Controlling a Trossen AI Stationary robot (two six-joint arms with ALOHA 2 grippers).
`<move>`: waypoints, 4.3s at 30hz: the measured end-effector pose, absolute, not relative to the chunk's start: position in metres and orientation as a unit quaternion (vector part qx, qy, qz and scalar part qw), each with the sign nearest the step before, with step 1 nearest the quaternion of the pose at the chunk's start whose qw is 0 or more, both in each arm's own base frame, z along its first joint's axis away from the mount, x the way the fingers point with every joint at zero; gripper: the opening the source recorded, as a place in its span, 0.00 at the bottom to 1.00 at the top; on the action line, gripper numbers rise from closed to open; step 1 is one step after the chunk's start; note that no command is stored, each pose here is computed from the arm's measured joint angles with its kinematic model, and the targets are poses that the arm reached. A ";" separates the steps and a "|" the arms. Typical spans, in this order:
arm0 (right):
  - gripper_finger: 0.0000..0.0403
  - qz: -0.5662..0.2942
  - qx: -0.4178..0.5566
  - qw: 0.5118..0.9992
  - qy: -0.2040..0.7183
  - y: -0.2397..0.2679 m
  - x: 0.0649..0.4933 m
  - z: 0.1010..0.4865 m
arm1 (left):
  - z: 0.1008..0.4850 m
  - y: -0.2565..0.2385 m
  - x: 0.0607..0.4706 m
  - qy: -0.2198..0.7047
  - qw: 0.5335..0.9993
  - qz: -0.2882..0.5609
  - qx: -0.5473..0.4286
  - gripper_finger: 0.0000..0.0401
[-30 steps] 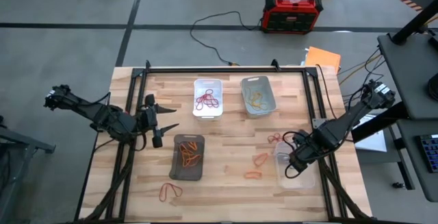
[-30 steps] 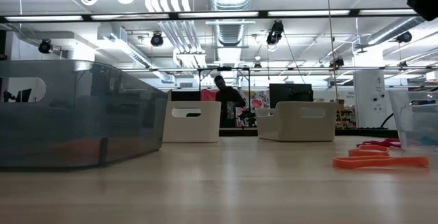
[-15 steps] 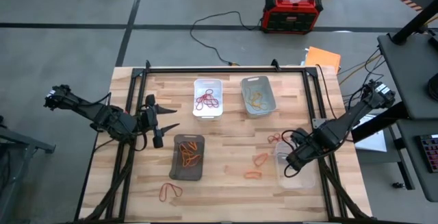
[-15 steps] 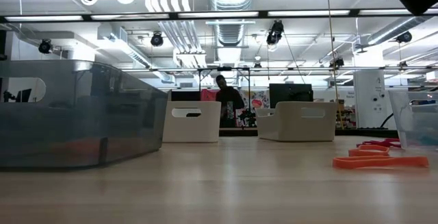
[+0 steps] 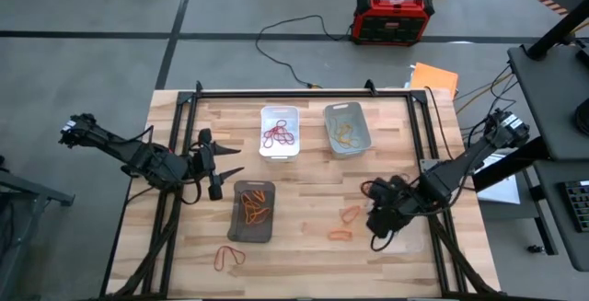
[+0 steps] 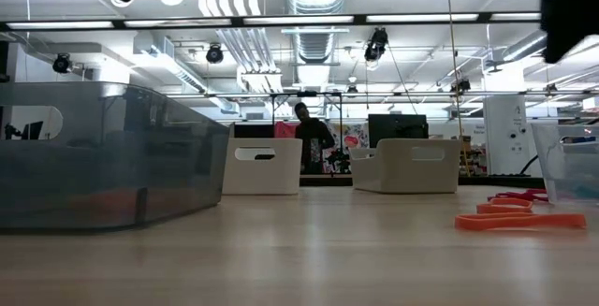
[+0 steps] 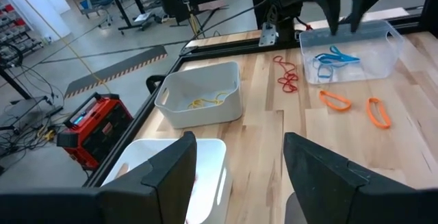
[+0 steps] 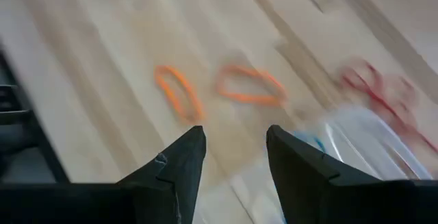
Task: Sort rubber bands into baskets
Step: Put the orange rubber band into the black bin
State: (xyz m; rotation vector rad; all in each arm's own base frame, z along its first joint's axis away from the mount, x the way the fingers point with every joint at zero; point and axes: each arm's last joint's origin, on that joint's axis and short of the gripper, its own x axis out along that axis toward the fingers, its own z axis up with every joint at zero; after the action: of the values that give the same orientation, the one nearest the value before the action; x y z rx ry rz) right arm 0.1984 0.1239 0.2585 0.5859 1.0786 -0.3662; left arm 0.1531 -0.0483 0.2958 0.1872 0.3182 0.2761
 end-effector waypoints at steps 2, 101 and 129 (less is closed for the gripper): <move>0.37 -0.144 0.257 0.821 0.489 0.128 0.211 0.255 | 0.296 -0.049 0.155 0.156 0.974 0.137 0.092 0.51; 0.02 -0.003 -0.172 0.937 0.304 0.104 0.433 0.240 | 0.275 -0.074 0.186 0.180 0.976 0.113 0.053 0.51; 0.13 -0.043 -0.117 0.962 0.244 0.085 0.472 0.193 | 0.286 -0.069 0.169 0.164 0.981 0.102 0.033 0.51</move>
State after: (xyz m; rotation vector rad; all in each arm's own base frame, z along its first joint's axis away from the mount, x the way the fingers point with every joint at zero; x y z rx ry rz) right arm 0.4717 0.0849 0.1929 -0.2369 0.4946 -0.0880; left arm 0.1686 -0.0692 0.2859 0.0655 0.3310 0.2048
